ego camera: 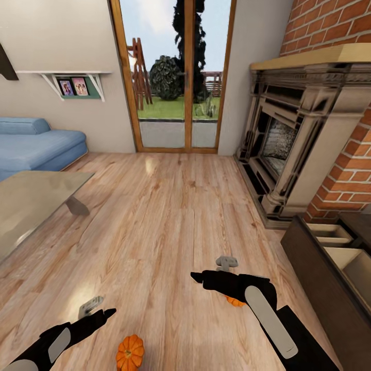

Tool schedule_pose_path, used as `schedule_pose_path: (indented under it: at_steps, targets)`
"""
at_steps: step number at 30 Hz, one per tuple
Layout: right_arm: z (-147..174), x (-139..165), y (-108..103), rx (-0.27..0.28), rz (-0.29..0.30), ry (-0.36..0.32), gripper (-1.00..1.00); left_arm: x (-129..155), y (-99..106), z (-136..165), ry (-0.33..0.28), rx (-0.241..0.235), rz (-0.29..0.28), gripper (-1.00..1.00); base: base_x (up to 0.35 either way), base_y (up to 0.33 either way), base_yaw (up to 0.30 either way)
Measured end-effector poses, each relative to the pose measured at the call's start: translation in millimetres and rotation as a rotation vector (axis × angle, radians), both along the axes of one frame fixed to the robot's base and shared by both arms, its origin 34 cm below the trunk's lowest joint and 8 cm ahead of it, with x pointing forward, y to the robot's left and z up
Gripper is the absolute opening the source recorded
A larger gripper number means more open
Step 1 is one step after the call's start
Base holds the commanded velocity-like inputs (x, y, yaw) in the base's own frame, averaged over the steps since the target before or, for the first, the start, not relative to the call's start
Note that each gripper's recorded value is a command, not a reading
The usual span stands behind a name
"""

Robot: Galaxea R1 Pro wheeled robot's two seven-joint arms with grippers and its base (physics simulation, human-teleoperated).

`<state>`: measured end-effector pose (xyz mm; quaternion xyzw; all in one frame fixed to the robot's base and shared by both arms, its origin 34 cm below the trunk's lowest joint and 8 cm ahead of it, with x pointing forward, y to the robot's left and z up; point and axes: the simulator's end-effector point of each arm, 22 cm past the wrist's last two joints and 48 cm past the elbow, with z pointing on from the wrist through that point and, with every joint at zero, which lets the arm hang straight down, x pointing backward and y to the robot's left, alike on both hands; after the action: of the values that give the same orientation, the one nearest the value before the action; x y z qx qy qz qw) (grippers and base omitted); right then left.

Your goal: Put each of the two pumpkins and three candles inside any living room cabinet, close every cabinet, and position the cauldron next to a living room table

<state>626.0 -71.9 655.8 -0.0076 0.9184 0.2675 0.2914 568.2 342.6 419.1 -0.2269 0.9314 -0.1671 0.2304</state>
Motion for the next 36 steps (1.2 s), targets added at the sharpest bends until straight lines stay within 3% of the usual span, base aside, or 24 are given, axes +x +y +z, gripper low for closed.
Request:
schedule_pose_path:
  at_steps: [36]
  targets:
    - [-75,-13,-1,-0.002,0.000,0.000,1.00,-16,4,-76,0.006,0.001,0.008,1.00,-0.031,0.014,0.000]
